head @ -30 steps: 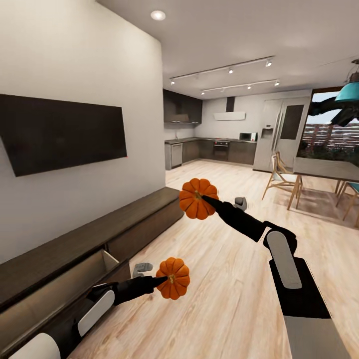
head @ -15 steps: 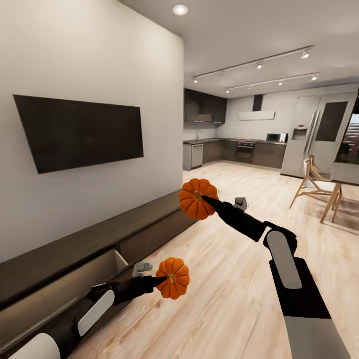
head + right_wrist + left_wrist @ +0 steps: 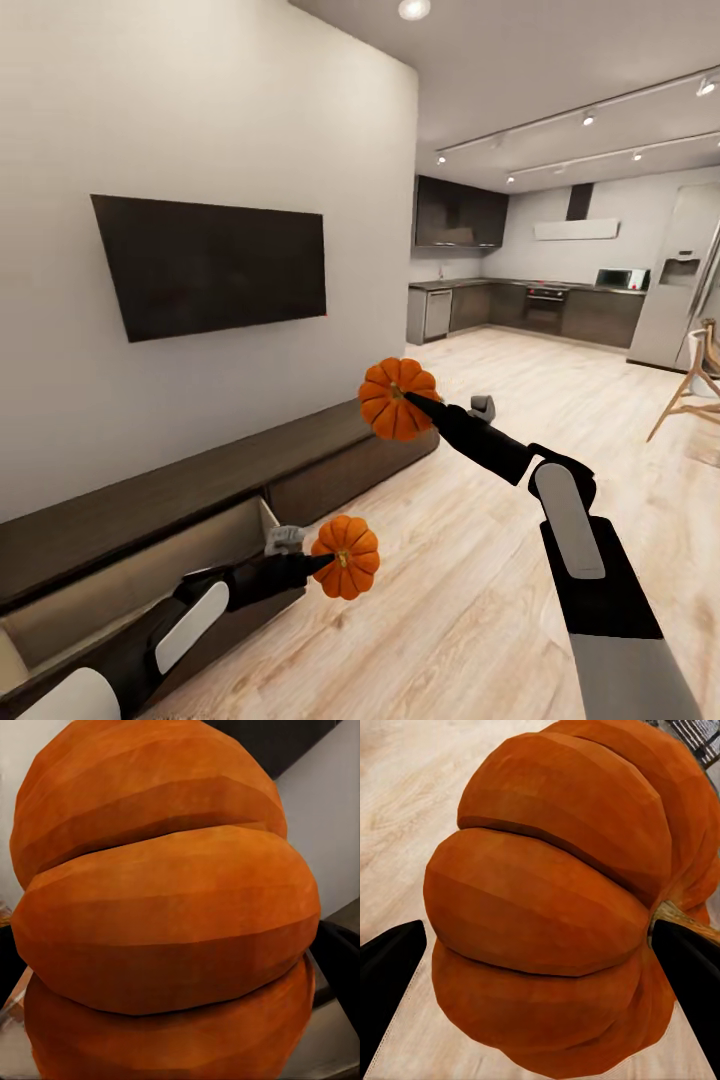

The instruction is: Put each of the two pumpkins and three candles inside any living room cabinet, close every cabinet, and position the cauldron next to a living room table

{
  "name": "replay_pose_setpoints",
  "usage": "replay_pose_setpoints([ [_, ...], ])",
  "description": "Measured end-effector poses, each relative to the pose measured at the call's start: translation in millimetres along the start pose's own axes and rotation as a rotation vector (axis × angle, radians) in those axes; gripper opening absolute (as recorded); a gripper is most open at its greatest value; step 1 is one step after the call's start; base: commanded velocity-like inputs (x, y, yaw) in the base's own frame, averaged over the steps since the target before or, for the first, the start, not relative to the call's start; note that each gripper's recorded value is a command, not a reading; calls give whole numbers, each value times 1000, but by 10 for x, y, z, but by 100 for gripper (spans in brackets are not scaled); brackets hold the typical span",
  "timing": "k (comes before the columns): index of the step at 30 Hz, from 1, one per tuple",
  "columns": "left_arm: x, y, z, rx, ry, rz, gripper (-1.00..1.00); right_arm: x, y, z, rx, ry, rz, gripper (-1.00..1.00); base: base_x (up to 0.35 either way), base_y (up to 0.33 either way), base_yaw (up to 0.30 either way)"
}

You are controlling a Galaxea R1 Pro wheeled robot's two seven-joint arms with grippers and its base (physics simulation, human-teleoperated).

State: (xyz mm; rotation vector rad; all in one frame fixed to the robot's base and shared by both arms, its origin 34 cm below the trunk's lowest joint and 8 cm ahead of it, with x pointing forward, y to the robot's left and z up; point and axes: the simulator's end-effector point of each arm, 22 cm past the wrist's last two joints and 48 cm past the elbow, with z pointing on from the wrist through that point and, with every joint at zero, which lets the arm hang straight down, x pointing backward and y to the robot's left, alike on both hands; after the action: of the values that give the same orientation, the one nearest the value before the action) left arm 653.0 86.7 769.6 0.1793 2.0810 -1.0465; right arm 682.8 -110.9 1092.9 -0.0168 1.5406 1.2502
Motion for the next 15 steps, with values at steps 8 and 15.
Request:
replay_pose_setpoints([
  [8,-2,1,1,0,-1,0,-100,2,-4,1,0,0,0,-100,-38,-1,289],
  [15,-4,-4,2,1,-2,-1,-100,1,-1,1,0,0,1,-100,-108,0,289],
])
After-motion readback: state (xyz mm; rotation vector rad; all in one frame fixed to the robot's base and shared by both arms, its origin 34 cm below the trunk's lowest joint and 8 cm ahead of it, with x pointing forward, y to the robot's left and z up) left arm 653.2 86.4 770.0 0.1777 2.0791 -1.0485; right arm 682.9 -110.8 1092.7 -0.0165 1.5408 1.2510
